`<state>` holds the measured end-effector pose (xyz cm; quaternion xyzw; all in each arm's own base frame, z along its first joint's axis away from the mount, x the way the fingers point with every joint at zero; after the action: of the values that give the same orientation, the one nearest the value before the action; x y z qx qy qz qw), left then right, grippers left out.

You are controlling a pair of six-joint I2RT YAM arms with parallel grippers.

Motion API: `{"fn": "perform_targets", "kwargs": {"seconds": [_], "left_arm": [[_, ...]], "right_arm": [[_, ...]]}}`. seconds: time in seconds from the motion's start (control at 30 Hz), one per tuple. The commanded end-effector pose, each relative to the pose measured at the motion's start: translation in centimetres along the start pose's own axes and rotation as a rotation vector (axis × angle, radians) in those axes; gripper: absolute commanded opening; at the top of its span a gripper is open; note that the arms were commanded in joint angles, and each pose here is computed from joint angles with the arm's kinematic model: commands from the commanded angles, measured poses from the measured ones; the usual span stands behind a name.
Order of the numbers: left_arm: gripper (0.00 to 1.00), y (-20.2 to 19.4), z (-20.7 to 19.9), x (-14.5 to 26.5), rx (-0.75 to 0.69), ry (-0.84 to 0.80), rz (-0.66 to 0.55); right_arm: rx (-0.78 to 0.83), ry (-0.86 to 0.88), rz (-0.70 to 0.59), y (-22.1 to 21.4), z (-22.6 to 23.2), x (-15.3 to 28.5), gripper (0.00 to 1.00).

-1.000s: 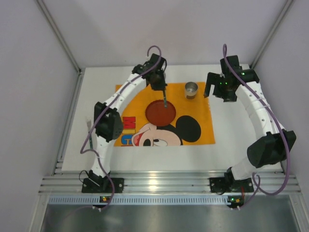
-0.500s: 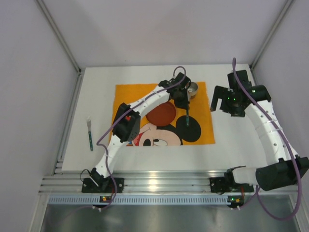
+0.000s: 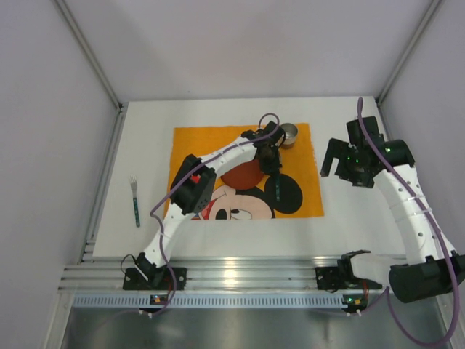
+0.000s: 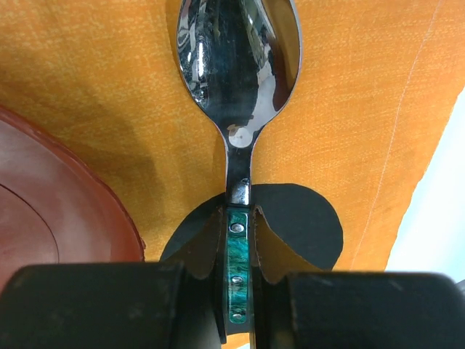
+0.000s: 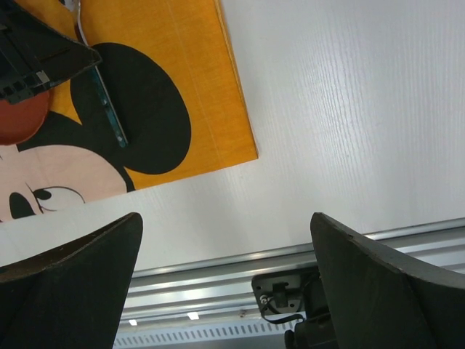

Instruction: Set the dinner table for one person

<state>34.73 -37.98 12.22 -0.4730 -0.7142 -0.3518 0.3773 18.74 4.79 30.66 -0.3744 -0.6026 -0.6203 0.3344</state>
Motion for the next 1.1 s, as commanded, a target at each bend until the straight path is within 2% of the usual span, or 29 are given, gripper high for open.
{"fn": "perform_targets", "kwargs": {"seconds": [0.0,0.07,0.1,0.2,0.3,0.33,0.4,0.43,0.5,0.6,0.63,0.7,0.73,0.8,0.83,0.9,0.93,1.0,1.07], "left_arm": [[0.07,0.2,-1.2,0.6,-0.014,-0.067,-0.012],[0.18,0.3,-1.4,1.0,-0.014,-0.077,-0.015],[0.29,0.2,-1.6,1.1,-0.014,-0.086,-0.016],[0.37,0.2,-2.4,2.5,0.010,-0.123,0.011],[0.53,0.6,-4.8,6.9,0.001,-0.197,-0.009],[0.59,1.2,-6.2,10.0,-0.012,-0.258,-0.046],[0.63,1.9,-6.6,13.1,-0.014,-0.295,-0.080],[0.63,2.7,-6.1,16.0,-0.003,-0.318,-0.112],[0.63,3.7,-4.4,18.3,0.013,-0.298,-0.168],[0.63,6.0,2.2,20.9,0.092,-0.180,-0.252],[0.62,7.0,6.9,21.4,0.167,-0.079,-0.301],[0.58,7.7,12.1,22.0,0.240,-0.006,-0.308],[0.57,8.0,17.0,22.7,0.335,0.049,-0.315],[0.58,7.8,21.6,23.7,0.378,0.120,-0.320],[0.59,7.9,25.3,24.7,0.457,0.176,-0.343],[0.60,7.2,29.3,25.5,0.500,0.262,-0.351],[0.60,7.4,31.9,26.3,0.566,0.304,-0.372],[0.63,6.7,35.0,26.0,0.626,0.419,-0.365],[0.63,6.3,37.3,25.8,0.721,0.451,-0.366]], "right_arm": [[-0.028,-0.020,-0.014,-0.1,-0.3,0.5,1.00],[-0.030,-0.019,-0.017,0.1,-0.3,0.5,1.00],[-0.031,-0.019,-0.017,0.1,-0.3,0.4,1.00],[-0.031,-0.018,-0.015,0.2,-0.2,0.3,1.00],[-0.028,-0.018,-0.018,0.3,-0.2,0.2,1.00],[-0.029,-0.018,-0.020,0.3,-0.2,0.2,1.00],[-0.021,-0.017,-0.020,0.5,-0.2,0.1,1.00],[-0.022,-0.018,-0.026,0.6,-0.2,0.2,1.00],[-0.022,-0.016,-0.035,0.8,-0.2,0.2,1.00],[-0.021,0.002,-0.037,1.0,0.1,-0.3,1.00],[-0.022,0.006,-0.037,1.1,0.2,-0.5,1.00],[-0.025,0.031,-0.033,1.4,0.6,-1.0,1.00],[-0.023,0.039,-0.033,1.5,0.7,-1.2,1.00],[-0.021,0.059,-0.037,2.2,1.1,-1.5,1.00],[-0.020,0.066,-0.037,2.4,1.3,-1.6,1.00],[-0.013,0.075,-0.041,3.3,1.7,-1.9,1.00],[-0.012,0.079,-0.042,3.5,1.8,-2.0,1.00],[-0.004,0.094,-0.044,4.2,2.3,-2.3,1.00],[0.005,0.103,-0.035,4.6,2.7,-2.6,1.00]]}}
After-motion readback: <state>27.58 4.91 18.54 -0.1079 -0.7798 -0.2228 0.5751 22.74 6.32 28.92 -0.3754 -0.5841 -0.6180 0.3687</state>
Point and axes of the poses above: each gripper's point midway between its finger pads, its own x axis back along the fingers, its own z axis along the line the jaws close on, y = z × x, the point moved 10 cm from there along x, back along the fingers, and after that the axes turned 14 degrees about x, right-handed, at the moved point
